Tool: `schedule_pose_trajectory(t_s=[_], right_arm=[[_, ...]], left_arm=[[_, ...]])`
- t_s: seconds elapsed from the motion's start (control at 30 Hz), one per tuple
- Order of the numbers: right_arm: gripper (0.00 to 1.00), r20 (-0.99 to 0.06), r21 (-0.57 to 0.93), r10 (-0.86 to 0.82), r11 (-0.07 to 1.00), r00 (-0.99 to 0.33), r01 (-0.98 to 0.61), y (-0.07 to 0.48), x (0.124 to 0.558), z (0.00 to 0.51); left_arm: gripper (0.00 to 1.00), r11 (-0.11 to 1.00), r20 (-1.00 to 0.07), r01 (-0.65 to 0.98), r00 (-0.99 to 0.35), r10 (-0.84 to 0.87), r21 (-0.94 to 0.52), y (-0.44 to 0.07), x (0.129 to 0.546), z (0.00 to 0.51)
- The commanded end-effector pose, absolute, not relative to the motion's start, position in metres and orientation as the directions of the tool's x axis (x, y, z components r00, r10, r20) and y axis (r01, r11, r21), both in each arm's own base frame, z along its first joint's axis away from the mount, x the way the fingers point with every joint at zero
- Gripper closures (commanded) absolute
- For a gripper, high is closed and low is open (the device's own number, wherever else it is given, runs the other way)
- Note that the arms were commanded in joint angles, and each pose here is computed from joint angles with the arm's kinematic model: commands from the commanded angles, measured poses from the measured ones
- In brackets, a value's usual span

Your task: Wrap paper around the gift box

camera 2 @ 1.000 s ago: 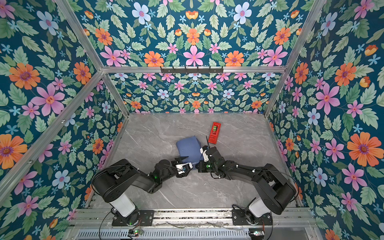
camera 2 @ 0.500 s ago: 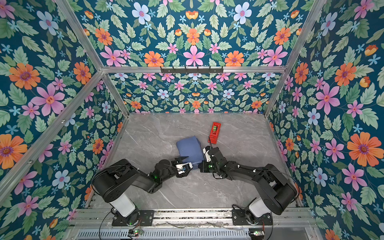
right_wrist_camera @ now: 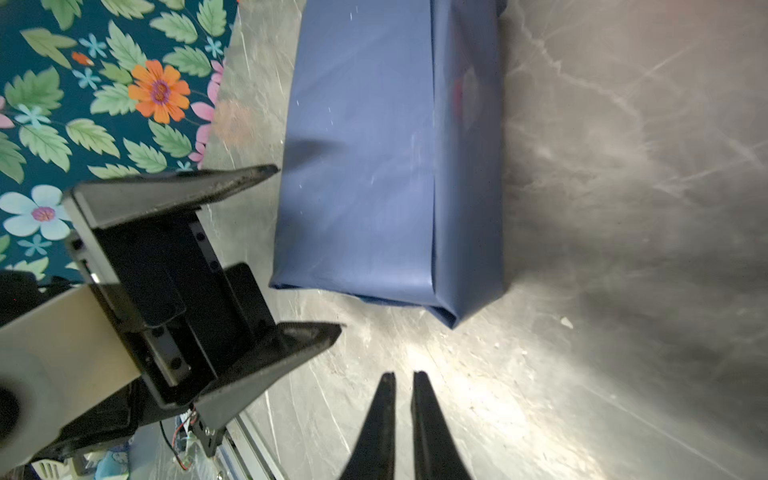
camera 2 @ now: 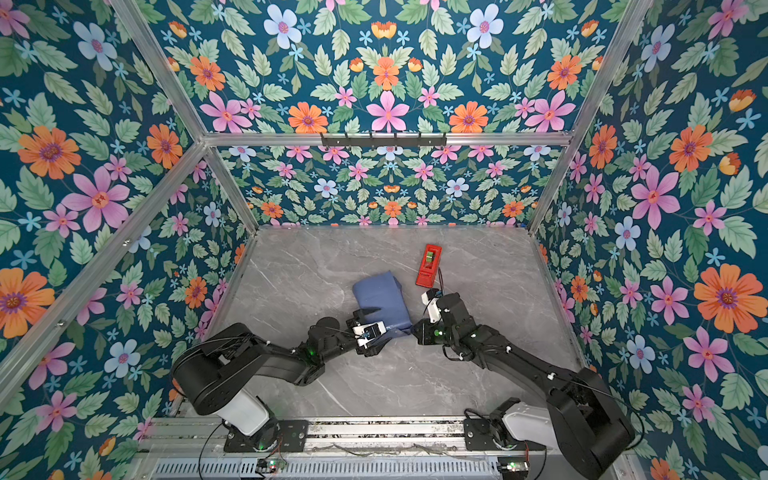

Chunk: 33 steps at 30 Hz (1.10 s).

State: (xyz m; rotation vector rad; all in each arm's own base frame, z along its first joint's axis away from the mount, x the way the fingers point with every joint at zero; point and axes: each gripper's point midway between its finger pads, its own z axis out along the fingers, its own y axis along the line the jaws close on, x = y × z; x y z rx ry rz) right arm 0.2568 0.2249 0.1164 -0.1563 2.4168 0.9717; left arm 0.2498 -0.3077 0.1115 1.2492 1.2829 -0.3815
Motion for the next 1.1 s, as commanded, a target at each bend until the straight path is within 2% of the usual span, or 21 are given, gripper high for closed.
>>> schedule_pose_trajectory(t_s=[0.0, 0.1, 0.2, 0.27, 0.37, 0.47, 0.6, 0.77, 0.87, 0.93, 1.07], right_arm=[[0.72, -0.480, 0.652, 0.150, 0.720, -0.864, -0.237, 0.217, 0.266, 0.124], [0.58, -0.429, 0.718, 0.229, 0.674, -0.874, -0.176, 0.216, 0.288, 0.132], [0.45, -0.399, 0.730, 0.246, 0.668, -0.884, -0.143, 0.224, 0.309, 0.131], [0.39, -0.370, 0.736, 0.255, 0.667, -0.893, -0.114, 0.231, 0.323, 0.125], [0.35, -0.329, 0.741, 0.259, 0.667, -0.908, -0.078, 0.240, 0.340, 0.111], [0.35, -0.286, 0.749, 0.251, 0.660, -0.925, -0.053, 0.248, 0.350, 0.096], [0.45, -0.243, 0.795, 0.226, 0.603, -0.944, -0.060, 0.264, 0.344, 0.086], [0.56, -0.240, 0.801, 0.198, 0.593, -0.950, -0.078, 0.272, 0.313, 0.089], [0.58, -0.228, 0.792, 0.207, 0.608, -0.951, -0.057, 0.270, 0.290, 0.084], [0.53, -0.232, 0.776, 0.222, 0.629, -0.947, -0.043, 0.264, 0.281, 0.081], [0.35, -0.290, 0.719, 0.274, 0.694, -0.917, -0.020, 0.236, 0.290, 0.081]], left_arm=[[0.03, 0.417, -0.912, 0.821, 0.282, 0.298, 0.390, -0.303, 0.242, 0.133], [0.00, 0.572, -0.970, 0.784, 0.182, 0.160, 0.241, -0.276, 0.242, 0.160], [0.00, 0.758, -0.995, 0.645, -0.087, -0.056, -0.099, -0.237, 0.263, 0.164], [0.01, 0.830, -0.916, 0.434, -0.344, -0.207, -0.351, -0.213, 0.284, 0.139], [0.05, 0.815, -0.784, 0.268, -0.532, -0.318, -0.513, -0.212, 0.292, 0.117], [0.10, 0.766, -0.681, 0.202, -0.627, -0.378, -0.611, -0.223, 0.294, 0.104], [0.19, 0.699, -0.612, 0.250, -0.719, -0.330, -0.670, -0.258, 0.294, 0.099], [0.32, 0.582, -0.545, 0.317, -0.794, -0.269, -0.749, -0.292, 0.277, 0.101], [0.34, 0.562, -0.512, 0.290, -0.810, -0.286, -0.774, -0.286, 0.268, 0.098], [0.32, 0.580, -0.509, 0.263, -0.801, -0.314, -0.771, -0.274, 0.268, 0.096], [0.18, 0.645, -0.527, 0.204, -0.771, -0.357, -0.736, -0.248, 0.280, 0.094]])
